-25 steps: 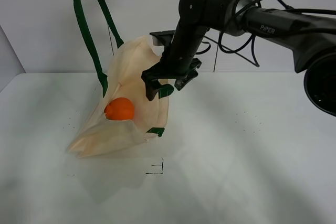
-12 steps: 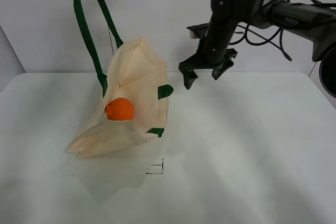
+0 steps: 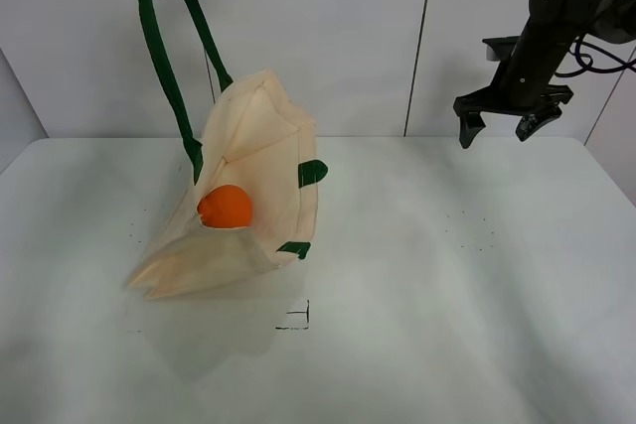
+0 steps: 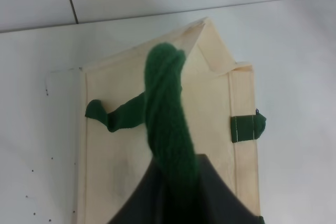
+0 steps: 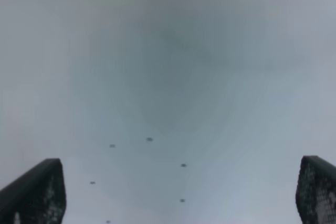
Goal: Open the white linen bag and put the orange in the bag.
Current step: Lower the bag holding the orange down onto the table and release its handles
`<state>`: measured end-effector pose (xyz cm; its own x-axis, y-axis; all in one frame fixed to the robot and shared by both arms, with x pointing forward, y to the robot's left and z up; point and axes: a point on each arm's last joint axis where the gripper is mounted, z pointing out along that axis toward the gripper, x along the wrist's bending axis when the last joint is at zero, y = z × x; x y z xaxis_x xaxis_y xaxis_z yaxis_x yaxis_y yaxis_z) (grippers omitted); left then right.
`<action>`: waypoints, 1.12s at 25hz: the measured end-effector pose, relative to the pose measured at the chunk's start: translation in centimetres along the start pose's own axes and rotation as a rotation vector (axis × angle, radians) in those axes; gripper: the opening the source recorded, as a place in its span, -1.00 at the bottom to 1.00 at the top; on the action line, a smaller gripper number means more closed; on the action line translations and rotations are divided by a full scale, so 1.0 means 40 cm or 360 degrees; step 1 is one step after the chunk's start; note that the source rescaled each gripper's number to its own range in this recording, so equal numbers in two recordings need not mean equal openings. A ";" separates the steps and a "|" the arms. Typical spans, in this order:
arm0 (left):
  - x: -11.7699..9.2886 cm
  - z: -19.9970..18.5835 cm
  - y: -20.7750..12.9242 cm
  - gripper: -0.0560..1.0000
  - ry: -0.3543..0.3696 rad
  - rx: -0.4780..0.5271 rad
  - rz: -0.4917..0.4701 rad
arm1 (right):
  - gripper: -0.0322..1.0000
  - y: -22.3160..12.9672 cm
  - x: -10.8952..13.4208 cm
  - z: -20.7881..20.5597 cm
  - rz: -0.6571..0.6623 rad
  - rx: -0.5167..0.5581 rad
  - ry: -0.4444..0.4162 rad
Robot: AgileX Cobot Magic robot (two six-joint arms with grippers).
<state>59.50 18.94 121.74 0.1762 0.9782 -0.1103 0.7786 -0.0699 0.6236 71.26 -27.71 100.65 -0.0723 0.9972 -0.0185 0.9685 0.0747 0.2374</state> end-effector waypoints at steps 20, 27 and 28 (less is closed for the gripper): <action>0.000 0.000 0.000 -0.89 0.0000 0.0000 0.0000 | 1.00 -0.380 0.016 -0.249 0.0009 0.0116 0.0055; 0.000 0.000 0.000 -0.89 0.0000 0.0000 0.0000 | 1.00 -0.655 0.023 -0.335 0.0010 0.0012 0.0057; 0.000 0.000 0.000 -0.89 0.0000 0.0000 0.0002 | 1.00 -0.691 0.024 -0.332 0.0011 -0.0005 0.0057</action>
<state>59.50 18.94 121.74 0.1770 0.9781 -0.1097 0.7784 -0.0709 0.6237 41.24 -28.80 106.97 -0.0744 0.9971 0.0176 0.9682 0.0680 0.2407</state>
